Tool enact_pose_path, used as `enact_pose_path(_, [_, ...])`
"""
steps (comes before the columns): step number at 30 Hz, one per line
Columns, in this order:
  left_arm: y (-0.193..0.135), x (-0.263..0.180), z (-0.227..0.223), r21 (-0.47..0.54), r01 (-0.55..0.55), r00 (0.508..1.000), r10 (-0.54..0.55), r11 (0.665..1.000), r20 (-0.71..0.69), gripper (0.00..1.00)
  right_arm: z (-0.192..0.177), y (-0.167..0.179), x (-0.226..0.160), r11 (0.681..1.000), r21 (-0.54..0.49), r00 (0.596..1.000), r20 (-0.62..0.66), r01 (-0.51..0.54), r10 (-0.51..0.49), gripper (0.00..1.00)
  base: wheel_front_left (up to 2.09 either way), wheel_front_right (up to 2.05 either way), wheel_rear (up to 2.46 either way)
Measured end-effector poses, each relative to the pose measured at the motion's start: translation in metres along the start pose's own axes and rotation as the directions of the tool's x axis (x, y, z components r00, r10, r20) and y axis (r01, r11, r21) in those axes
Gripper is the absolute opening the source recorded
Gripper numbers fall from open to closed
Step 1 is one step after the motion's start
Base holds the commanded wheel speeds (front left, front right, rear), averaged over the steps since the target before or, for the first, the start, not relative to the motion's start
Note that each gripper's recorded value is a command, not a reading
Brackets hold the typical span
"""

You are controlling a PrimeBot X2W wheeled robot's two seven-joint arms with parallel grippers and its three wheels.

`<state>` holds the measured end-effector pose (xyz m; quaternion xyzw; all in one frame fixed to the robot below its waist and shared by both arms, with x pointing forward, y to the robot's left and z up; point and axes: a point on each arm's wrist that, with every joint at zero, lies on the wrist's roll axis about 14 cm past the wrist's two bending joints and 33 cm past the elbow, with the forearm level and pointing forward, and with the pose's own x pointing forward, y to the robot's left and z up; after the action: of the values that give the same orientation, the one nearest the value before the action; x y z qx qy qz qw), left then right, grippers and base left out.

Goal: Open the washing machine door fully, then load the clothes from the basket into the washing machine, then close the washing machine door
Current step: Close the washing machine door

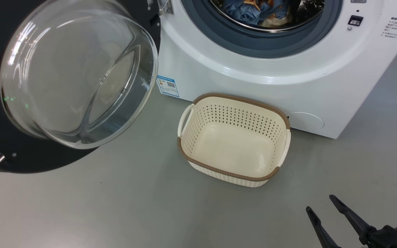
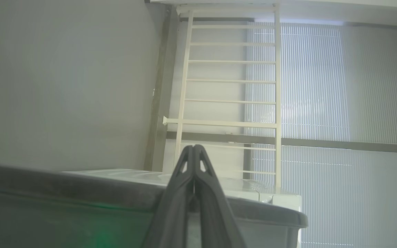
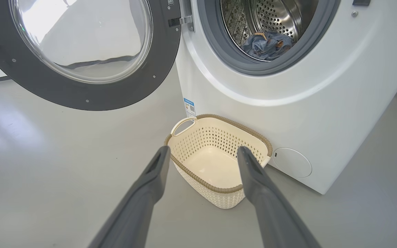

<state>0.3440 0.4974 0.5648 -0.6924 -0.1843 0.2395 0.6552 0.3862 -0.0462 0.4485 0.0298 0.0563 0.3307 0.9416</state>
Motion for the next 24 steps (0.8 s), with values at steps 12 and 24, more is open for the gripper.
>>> enact_pose_path(12, [0.008, -0.005, -0.015, 0.088, -0.023, 0.976, 0.042, 0.996, -0.216, 0.00, -0.006, 0.000, 0.004, 1.000, 0.008, 1.000, -0.014, -0.011, 0.011, 1.00, 0.00, 0.00, 0.00])
enact_pose_path(24, [0.016, -0.027, -0.033, 0.072, -0.001, 0.923, 0.028, 0.997, -0.385, 0.00, -0.004, 0.005, 0.007, 1.000, 0.010, 1.000, -0.008, -0.023, 0.023, 1.00, 0.00, 0.00, 0.00])
